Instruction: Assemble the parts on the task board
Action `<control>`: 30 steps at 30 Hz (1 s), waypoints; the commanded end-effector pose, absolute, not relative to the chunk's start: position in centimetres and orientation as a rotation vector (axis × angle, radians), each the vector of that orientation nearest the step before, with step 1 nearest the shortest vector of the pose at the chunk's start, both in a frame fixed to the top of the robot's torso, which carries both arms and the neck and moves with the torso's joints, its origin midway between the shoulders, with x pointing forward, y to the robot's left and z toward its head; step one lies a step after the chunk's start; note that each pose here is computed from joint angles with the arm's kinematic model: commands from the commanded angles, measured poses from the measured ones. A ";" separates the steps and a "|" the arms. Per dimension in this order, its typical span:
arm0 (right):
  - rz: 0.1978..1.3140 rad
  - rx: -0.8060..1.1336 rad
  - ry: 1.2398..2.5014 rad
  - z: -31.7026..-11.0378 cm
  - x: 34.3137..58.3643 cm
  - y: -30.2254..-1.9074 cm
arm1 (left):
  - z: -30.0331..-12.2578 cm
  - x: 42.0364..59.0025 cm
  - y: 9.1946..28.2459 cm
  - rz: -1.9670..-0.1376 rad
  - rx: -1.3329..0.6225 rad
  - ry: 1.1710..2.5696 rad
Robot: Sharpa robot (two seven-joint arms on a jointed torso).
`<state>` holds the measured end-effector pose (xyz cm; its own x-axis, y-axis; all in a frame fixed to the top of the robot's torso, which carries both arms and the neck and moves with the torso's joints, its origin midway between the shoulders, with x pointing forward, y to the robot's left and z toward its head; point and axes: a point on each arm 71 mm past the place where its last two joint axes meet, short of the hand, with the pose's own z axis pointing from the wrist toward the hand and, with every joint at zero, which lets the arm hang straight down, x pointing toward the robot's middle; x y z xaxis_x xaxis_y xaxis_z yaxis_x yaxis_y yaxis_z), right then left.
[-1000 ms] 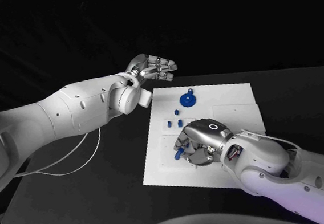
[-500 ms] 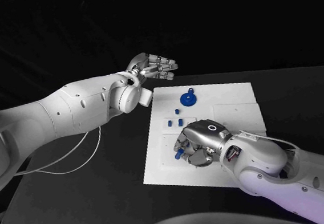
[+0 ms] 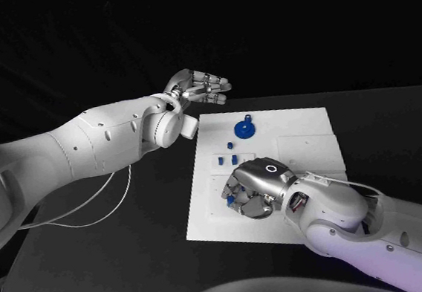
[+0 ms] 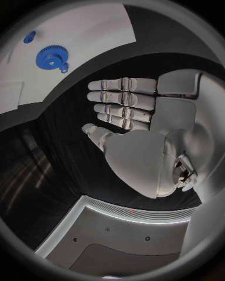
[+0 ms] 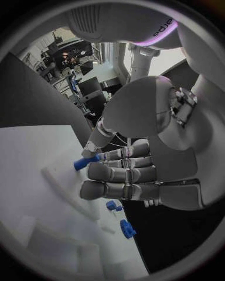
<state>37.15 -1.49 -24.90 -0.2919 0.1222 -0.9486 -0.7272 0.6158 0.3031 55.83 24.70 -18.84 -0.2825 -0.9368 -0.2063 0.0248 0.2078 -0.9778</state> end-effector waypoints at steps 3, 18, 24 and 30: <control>0.904 -0.540 1.747 -26.2 36.7 -1.4 | -18.8 55.8 24.4 -1.266 -0.896 1.518; 0.922 -0.487 1.714 -26.1 36.8 -1.5 | -18.8 55.8 24.5 -1.266 -0.898 1.521; 0.933 -0.454 1.683 -25.8 36.9 -1.8 | -18.8 55.8 24.6 -1.264 -0.900 1.522; 0.968 -0.406 1.642 -25.2 36.7 -2.0 | -18.8 55.8 24.7 -1.263 -0.900 1.522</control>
